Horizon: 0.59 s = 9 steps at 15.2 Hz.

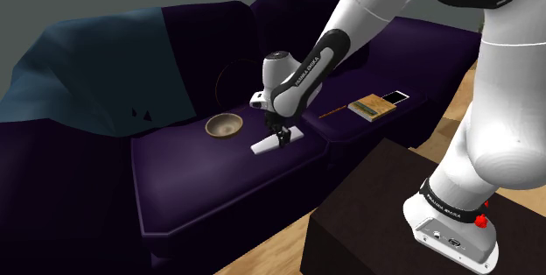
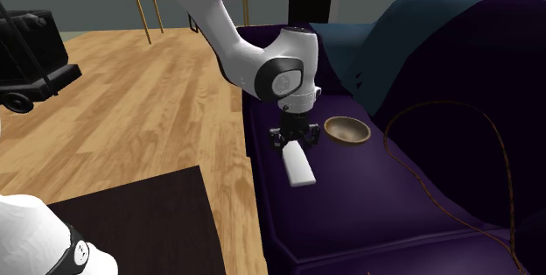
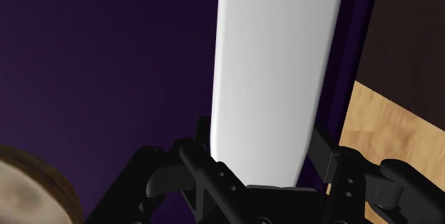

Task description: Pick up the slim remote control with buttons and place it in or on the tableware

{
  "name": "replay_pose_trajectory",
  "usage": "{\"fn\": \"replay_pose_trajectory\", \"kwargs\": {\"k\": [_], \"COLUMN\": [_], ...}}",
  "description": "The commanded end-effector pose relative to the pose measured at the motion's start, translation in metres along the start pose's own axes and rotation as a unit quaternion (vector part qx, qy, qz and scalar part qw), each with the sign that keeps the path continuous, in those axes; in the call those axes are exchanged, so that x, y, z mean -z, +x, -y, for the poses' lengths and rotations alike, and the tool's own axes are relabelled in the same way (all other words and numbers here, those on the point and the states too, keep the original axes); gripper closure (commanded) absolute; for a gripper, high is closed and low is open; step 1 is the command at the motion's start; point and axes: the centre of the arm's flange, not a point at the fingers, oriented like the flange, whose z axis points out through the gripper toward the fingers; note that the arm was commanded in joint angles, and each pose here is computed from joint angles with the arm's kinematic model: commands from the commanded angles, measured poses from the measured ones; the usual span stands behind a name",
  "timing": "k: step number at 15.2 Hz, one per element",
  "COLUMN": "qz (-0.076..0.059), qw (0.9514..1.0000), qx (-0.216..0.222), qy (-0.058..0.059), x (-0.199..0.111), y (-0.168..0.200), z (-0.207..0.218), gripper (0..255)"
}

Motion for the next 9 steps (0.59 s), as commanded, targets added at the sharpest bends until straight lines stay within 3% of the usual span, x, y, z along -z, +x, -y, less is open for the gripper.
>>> {"fn": "replay_pose_trajectory", "kwargs": {"k": [1,9], "qz": [0.000,0.000], "qw": [1.0000,1.0000], "qx": [0.000,0.000], "qy": [0.000,0.000], "x": [0.011,0.053], "y": [0.000,0.000], "z": [-0.001,-0.001], "gripper": [255,255]}}
